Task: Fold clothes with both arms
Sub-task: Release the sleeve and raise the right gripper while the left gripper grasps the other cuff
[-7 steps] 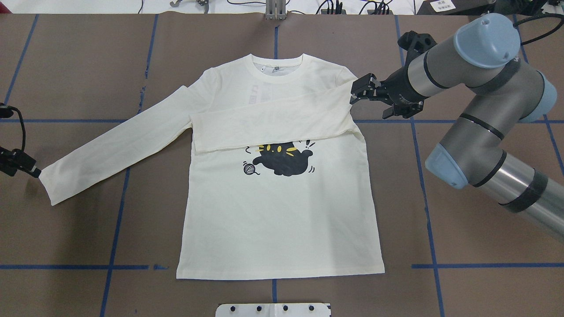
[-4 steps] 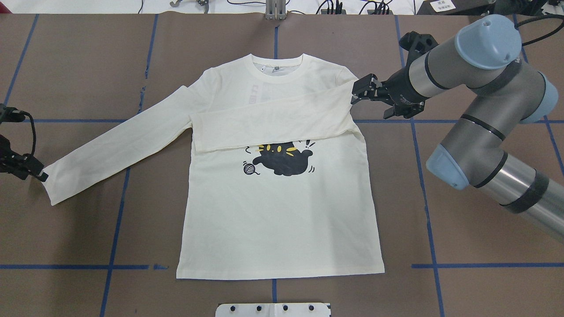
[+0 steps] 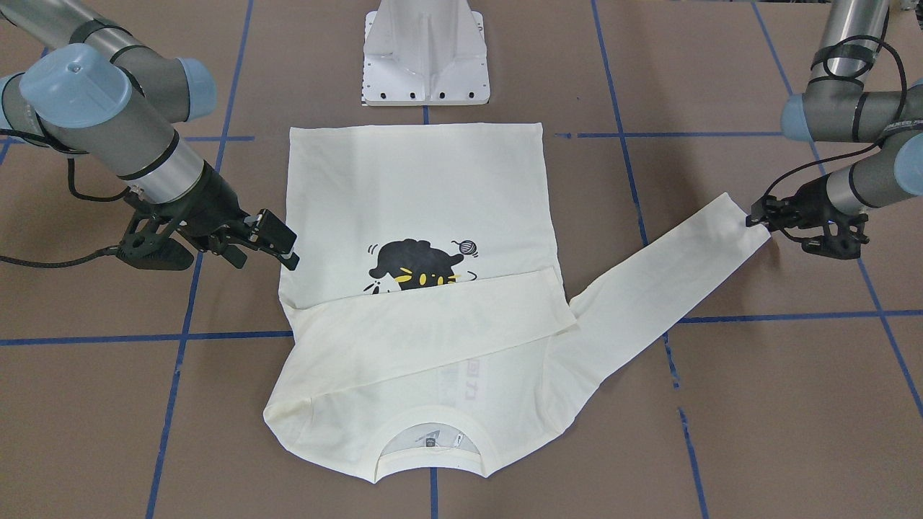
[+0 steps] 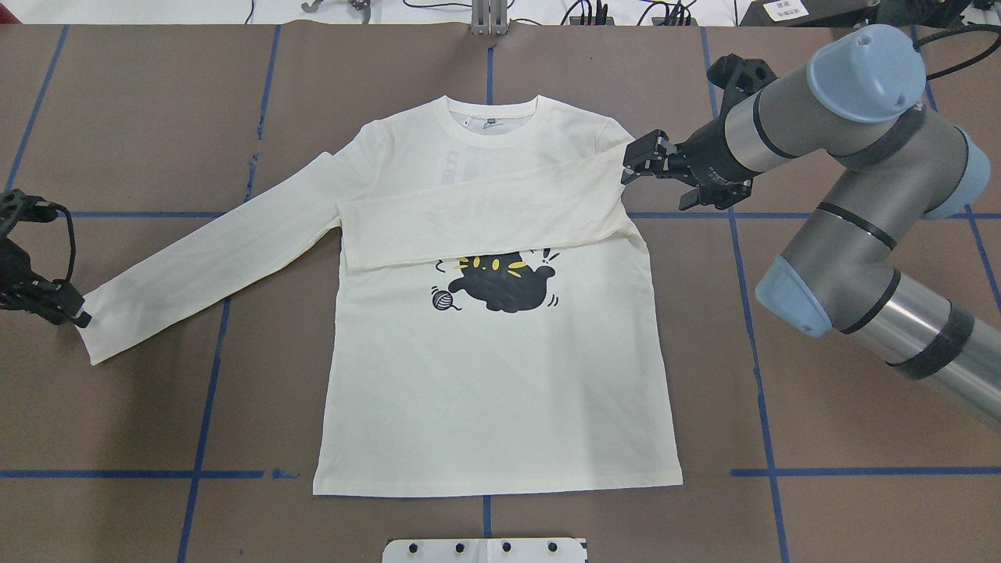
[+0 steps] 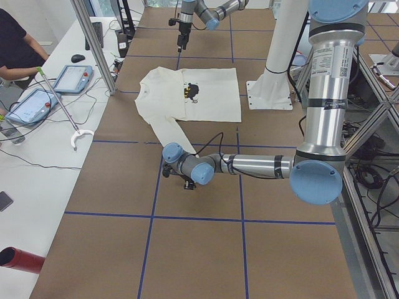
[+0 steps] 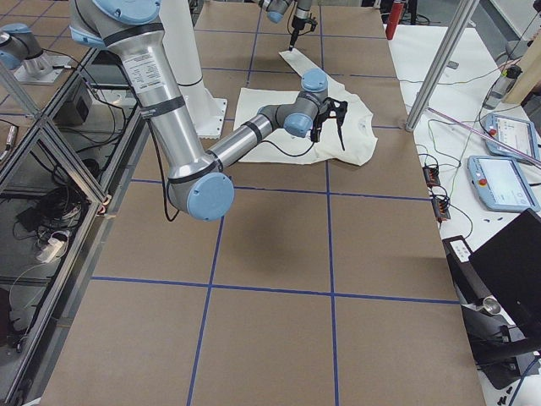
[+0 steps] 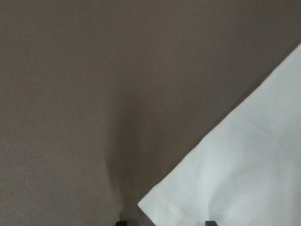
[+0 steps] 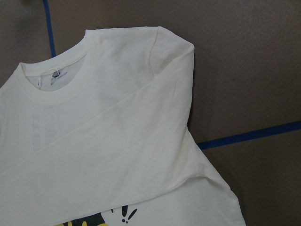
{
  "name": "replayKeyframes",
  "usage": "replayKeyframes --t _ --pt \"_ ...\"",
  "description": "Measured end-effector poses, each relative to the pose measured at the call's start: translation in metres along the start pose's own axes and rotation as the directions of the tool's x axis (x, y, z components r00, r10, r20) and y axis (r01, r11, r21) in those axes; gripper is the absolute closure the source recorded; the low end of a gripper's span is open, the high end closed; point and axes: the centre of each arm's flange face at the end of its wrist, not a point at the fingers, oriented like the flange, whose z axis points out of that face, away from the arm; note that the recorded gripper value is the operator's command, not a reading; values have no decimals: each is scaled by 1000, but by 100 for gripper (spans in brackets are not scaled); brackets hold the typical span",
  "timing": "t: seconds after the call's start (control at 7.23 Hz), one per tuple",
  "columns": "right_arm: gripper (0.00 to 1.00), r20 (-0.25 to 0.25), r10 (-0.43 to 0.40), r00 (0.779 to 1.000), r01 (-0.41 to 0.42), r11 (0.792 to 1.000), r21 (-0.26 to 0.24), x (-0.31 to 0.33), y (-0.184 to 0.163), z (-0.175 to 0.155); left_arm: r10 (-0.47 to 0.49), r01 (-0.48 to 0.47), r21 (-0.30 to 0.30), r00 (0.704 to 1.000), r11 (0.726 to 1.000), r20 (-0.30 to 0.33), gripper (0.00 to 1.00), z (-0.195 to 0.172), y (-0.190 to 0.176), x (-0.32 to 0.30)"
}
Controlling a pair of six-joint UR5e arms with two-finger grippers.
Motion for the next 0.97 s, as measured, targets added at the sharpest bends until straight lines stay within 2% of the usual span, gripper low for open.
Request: replayKeyframes --t 0.55,0.83,0.97 --pt "0 10 -4 1000 4 1000 4 -2 2 -6 27 -27 19 1000 999 -16 100 -10 -9 19" --pt "0 10 -4 1000 4 1000 4 0 4 -8 60 -58 49 997 997 -42 100 -44 -8 62" --pt "0 9 -4 1000 4 1000 4 3 4 -9 37 -33 50 997 998 -74 100 -72 -12 106"
